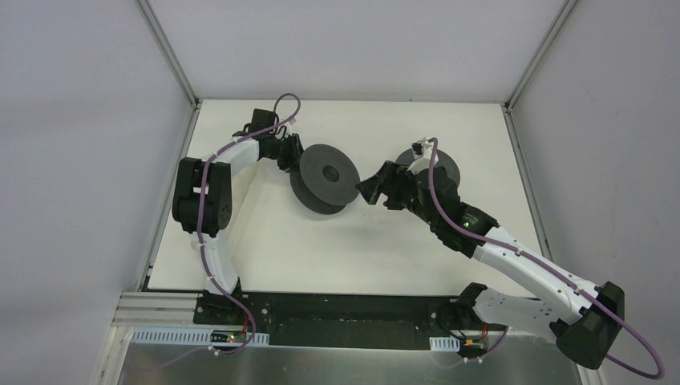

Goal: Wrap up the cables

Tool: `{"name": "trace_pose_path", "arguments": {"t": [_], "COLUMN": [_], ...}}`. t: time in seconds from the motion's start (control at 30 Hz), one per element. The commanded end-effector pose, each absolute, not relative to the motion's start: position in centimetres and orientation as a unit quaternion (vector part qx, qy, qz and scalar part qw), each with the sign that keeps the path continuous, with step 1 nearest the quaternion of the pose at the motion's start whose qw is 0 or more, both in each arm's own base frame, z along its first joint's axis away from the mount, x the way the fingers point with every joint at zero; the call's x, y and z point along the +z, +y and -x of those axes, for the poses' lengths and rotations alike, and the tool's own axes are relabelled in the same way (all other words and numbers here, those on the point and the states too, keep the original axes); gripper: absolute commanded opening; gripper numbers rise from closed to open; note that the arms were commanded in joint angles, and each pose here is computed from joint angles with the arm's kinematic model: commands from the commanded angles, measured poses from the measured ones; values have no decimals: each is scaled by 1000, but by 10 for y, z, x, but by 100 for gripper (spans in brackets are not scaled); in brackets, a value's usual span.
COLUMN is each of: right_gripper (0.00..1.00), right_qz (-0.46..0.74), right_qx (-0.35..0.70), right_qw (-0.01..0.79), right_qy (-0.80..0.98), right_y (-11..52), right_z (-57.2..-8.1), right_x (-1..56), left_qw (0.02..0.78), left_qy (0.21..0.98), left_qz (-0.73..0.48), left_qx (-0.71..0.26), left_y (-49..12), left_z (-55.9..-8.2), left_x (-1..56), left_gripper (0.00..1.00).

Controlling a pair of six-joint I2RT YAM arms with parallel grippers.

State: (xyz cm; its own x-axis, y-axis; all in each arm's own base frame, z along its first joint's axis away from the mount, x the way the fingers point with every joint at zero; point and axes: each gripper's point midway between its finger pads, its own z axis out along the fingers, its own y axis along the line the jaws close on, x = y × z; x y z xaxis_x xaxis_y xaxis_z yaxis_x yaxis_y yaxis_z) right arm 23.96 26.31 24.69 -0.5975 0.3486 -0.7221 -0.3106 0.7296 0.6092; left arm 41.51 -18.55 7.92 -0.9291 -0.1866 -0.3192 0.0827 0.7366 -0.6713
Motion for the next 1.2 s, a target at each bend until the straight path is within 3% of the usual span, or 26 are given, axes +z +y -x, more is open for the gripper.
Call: {"name": "trace_pose_path", "arguments": {"t": [0.0, 0.47, 0.83, 1.17], "right_gripper": [90, 91, 89, 90], "right_qz": [-15, -13, -25, 76], "right_qx": [370, 374, 348, 325], "right_qw": [453, 452, 419, 407], "right_qy": [811, 810, 838, 850], "right_y": [262, 264, 290, 332], "right_z": [-241, -240, -265, -288], "right_x": [248, 249, 200, 183], "left_qw": [188, 173, 151, 142], "left_qy": [919, 917, 921, 917], "left_qz": [17, 32, 10, -12], "left_qx": [-346, -359, -360, -372], "left_y": [-172, -161, -188, -226], "left_z": [-415, -414, -407, -406], "left_x": [85, 89, 77, 80], "left_gripper": [25, 24, 20, 20]}}
